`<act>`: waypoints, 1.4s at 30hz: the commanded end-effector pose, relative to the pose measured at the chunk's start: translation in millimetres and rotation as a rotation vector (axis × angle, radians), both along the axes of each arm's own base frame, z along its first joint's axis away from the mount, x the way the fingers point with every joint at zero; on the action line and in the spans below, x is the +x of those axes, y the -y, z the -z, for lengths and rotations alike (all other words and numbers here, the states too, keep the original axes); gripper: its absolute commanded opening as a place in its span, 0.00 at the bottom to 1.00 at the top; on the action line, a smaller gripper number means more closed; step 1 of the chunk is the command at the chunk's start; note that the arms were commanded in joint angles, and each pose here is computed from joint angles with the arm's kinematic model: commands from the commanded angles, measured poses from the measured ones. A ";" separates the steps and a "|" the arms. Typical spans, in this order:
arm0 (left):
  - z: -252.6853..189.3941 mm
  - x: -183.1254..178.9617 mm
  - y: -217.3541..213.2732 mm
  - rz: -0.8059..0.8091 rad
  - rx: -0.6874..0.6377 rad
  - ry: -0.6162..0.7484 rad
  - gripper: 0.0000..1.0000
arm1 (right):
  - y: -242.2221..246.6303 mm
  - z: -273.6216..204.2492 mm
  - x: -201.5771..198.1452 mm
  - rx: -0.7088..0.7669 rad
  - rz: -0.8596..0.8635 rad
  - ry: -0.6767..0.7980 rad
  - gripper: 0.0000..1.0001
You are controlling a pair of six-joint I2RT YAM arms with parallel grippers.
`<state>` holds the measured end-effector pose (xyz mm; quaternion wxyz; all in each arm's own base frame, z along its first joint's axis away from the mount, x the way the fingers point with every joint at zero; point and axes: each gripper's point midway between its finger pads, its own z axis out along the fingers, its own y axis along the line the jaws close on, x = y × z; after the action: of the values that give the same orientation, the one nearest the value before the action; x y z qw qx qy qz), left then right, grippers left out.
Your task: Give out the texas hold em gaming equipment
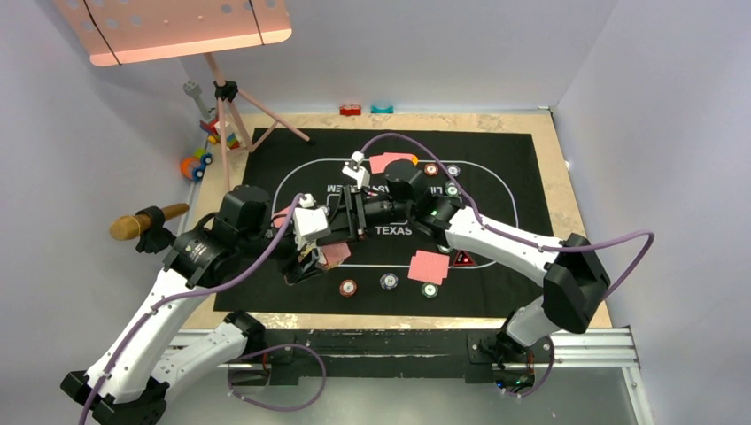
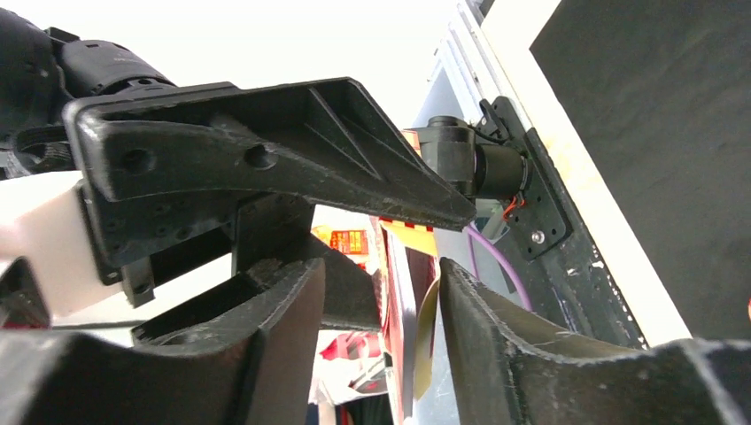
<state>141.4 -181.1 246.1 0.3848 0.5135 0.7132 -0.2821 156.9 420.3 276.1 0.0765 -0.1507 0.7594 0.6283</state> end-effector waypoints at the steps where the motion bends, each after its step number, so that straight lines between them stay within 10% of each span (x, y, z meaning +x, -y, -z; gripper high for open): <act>1: -3.1 2.3 -1.1 -0.018 -0.006 0.019 0.24 | 17.3 -24.0 3.4 0.061 0.018 0.040 0.57; 16: -20.3 11.2 8.7 -0.039 -0.058 0.017 0.21 | 2.8 -20.0 -6.9 0.115 -0.015 -0.013 0.53; 28: -26.8 17.2 9.7 -0.043 -0.059 0.045 0.22 | -10.3 -13.6 -19.3 0.133 -0.058 -0.066 0.22; 34: -26.2 9.9 3.4 -0.011 -0.024 0.062 0.67 | -3.9 -17.3 -18.7 0.136 -0.054 -0.063 0.11; 36: -23.4 3.2 -1.0 0.010 -0.006 0.064 0.97 | -0.4 -14.9 -16.7 0.124 -0.048 -0.055 0.10; 42: -9.7 -12.5 -9.4 0.072 0.024 0.090 1.00 | 6.1 -12.3 -16.4 0.098 -0.044 -0.037 0.08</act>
<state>139.5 -174.5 253.0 0.3891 0.5235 0.7099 -0.2657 147.2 424.3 259.3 0.0324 -0.1239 0.7500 0.6489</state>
